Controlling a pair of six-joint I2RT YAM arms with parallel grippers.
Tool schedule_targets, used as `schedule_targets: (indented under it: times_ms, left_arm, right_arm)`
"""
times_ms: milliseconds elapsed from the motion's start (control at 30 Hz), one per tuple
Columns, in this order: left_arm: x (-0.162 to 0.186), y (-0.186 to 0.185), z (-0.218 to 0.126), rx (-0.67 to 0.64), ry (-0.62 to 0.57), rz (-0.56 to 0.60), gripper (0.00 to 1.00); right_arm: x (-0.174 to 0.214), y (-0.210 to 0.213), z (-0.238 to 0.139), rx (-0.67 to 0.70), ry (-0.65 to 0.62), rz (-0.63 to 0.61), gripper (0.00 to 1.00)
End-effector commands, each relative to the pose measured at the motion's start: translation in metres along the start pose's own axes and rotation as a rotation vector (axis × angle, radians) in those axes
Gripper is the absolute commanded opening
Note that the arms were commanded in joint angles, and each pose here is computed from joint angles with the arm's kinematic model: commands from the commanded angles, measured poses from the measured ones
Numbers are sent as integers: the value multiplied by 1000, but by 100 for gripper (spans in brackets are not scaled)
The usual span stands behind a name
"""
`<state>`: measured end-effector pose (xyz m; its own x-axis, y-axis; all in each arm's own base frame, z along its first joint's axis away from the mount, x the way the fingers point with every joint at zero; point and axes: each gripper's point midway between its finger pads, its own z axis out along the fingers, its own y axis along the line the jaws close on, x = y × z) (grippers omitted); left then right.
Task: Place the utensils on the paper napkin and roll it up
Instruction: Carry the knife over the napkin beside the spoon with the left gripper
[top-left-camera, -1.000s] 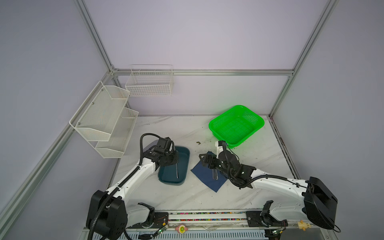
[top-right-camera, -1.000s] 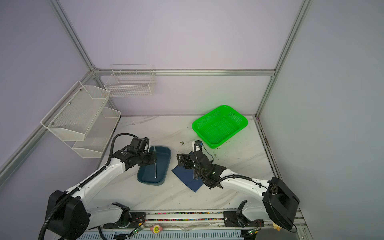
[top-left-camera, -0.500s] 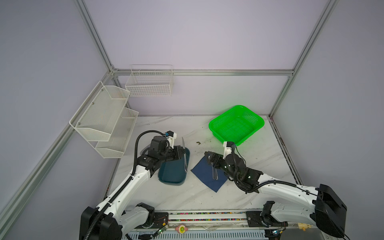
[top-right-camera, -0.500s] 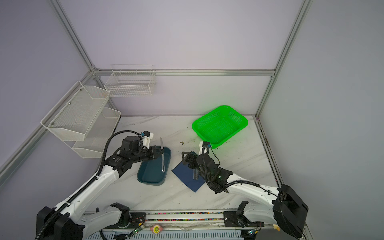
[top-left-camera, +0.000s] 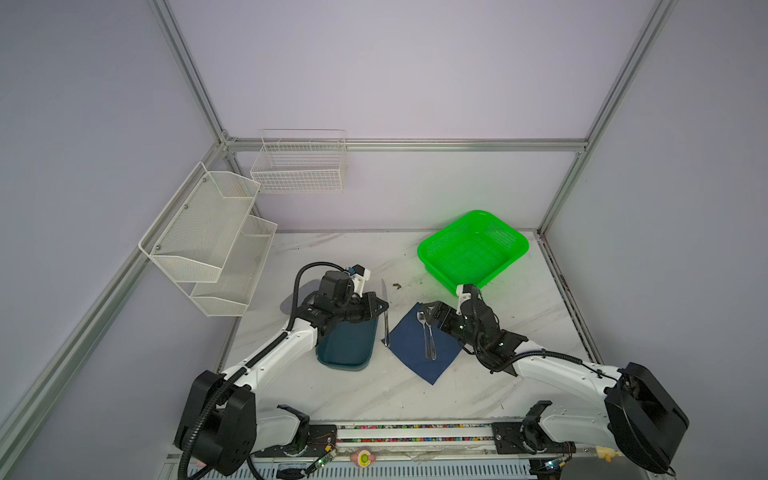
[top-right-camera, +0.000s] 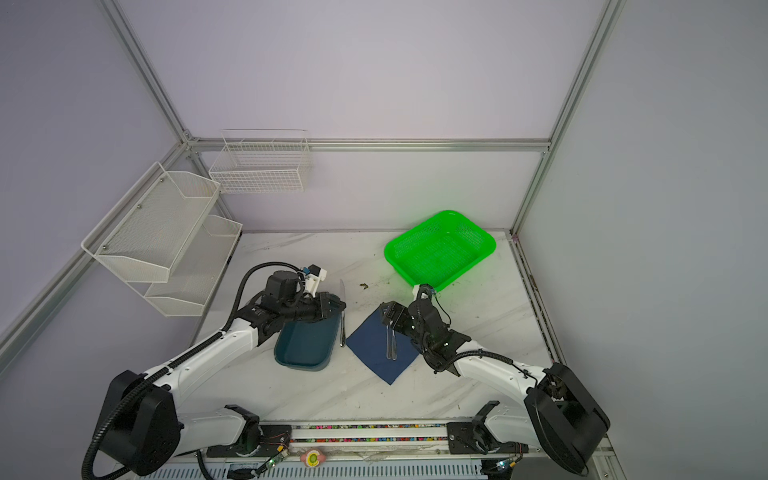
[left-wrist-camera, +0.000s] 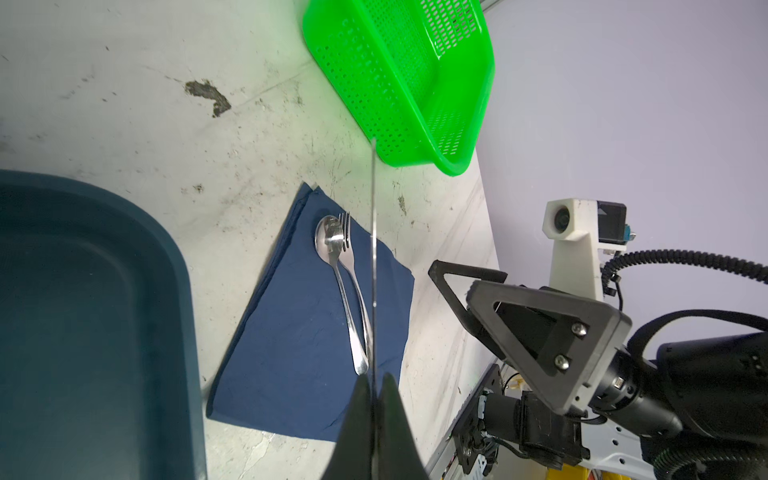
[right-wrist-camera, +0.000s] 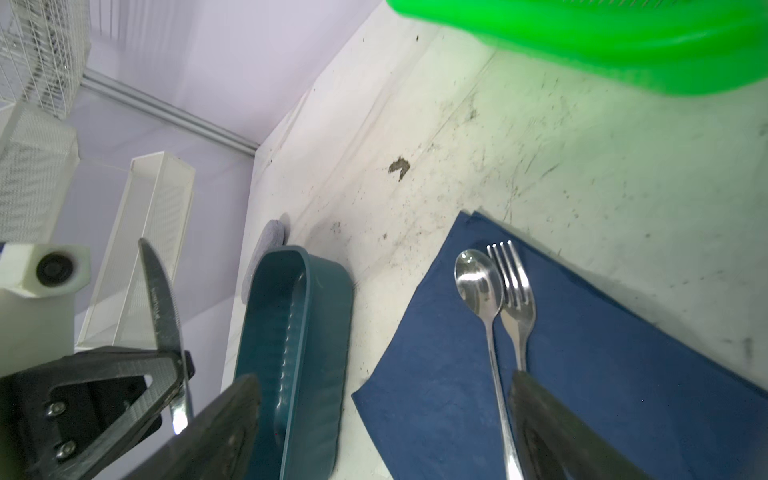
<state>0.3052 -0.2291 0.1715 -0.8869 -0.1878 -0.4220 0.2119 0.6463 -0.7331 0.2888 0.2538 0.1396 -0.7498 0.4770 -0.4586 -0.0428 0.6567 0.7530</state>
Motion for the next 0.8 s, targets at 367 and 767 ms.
schedule_targets:
  times_ms: [367,767]
  left_arm:
    - [15,-4,82,-48,121,-61,0]
    - [21,-6,121,15,183,-164,0]
  right_arm:
    - [9,2,3,-8,59,29,93]
    - [7,-16,-2,45,54,41,93]
